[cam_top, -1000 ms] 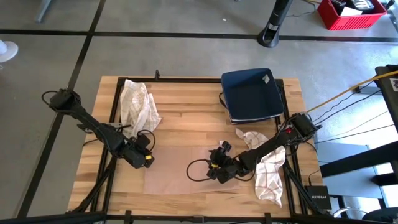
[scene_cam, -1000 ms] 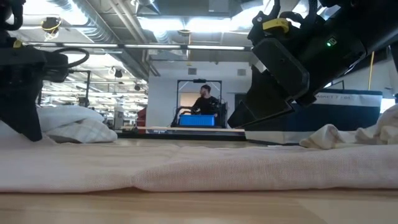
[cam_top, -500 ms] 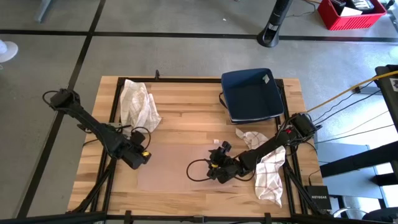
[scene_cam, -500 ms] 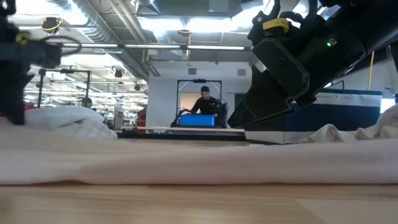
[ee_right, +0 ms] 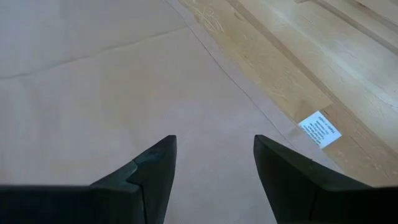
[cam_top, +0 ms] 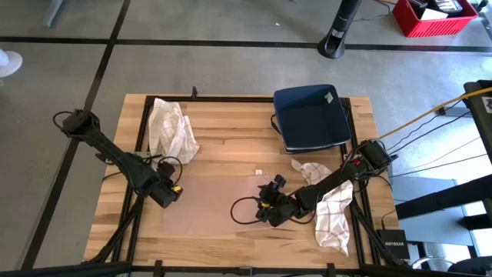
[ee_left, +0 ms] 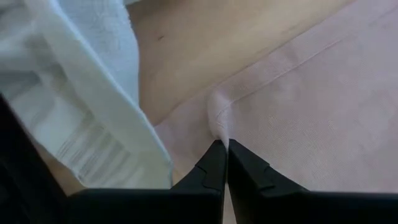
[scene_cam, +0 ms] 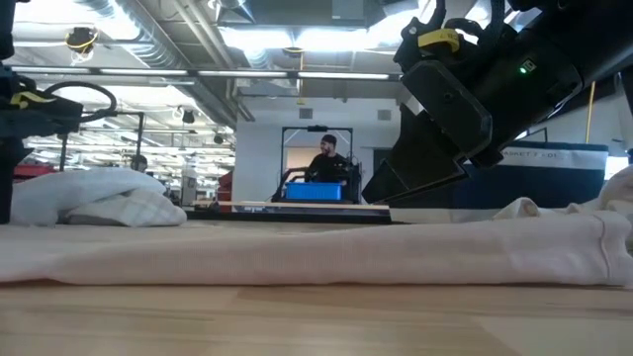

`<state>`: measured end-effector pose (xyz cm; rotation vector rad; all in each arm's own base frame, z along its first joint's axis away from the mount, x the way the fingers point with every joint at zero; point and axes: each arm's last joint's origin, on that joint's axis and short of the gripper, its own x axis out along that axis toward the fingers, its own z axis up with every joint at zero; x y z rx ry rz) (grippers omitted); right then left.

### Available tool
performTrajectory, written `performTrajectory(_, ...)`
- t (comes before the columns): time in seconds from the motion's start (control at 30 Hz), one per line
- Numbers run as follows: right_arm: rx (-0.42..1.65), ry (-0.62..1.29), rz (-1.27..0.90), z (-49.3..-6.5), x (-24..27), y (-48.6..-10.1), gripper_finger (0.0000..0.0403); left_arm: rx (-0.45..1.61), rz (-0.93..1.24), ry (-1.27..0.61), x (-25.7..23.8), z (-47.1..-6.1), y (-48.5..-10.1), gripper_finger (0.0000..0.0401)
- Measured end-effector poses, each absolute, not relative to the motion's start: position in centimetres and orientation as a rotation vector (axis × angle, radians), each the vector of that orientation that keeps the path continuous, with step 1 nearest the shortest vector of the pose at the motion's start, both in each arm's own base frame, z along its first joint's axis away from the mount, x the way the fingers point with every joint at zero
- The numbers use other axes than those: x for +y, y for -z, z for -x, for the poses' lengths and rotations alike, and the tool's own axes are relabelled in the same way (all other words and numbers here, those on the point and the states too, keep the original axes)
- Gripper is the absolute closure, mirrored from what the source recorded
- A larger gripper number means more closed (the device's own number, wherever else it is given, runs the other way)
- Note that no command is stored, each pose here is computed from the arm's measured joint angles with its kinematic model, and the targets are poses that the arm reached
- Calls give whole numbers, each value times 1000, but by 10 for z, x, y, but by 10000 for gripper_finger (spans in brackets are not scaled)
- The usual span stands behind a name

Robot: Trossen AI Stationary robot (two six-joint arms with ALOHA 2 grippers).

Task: Fold towel
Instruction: Fold the pink towel

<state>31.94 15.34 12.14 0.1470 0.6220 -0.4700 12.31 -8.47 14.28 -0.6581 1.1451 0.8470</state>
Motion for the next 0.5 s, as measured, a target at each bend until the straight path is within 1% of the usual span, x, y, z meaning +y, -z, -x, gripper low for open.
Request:
performTrajectory(0.13,622,470,-147,-319,153,-121,185,1156,630,-822,-85,-123,-143,386)
performTrajectory(0.2,622,470,-147,-319,153,-121,185,1171,615,-806,-85,-123,-143,373)
performTrajectory(0.33,624,467,-145,-319,153,-121,185,1235,578,-753,-86,-122,-142,327)
performTrajectory(0.4,638,449,-145,-319,154,-121,185,1294,541,-703,-86,-122,-143,303)
performTrajectory(0.5,661,415,-145,-319,155,-121,185,1340,552,-597,-91,-126,-154,277)
